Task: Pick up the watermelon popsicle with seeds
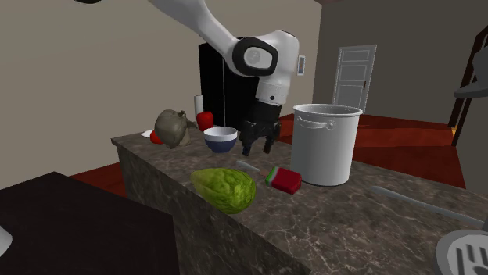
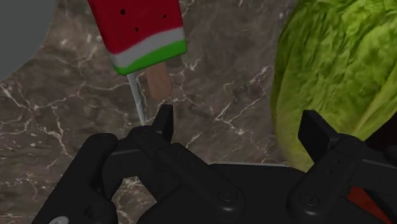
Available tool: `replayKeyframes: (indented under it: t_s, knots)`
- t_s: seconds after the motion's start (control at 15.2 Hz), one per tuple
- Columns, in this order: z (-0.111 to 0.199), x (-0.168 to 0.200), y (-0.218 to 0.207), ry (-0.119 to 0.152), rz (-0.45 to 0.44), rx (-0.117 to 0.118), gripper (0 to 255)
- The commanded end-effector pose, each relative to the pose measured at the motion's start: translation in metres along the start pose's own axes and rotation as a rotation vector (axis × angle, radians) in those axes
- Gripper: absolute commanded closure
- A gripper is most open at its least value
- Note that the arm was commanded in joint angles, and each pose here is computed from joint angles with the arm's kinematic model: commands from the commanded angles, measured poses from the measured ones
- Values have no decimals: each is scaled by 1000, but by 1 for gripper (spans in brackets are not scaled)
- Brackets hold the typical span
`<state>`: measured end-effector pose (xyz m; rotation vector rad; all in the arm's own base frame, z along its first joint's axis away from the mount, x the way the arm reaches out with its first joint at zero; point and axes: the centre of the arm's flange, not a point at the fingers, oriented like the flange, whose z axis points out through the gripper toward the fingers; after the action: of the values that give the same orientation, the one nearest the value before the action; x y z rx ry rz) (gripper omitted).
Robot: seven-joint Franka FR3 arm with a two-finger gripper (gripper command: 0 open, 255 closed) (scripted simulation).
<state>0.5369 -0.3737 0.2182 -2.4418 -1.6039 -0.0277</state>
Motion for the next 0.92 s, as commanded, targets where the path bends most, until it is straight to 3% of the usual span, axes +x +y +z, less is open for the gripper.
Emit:
replayKeyframes:
  t_s: [0.0,0.26,0.86]
  knots:
    - [13,3,23,3,-61,4,0]
    - [34,10,64,5,-162,9,0]
    - [73,4,70,5,-162,9,0]
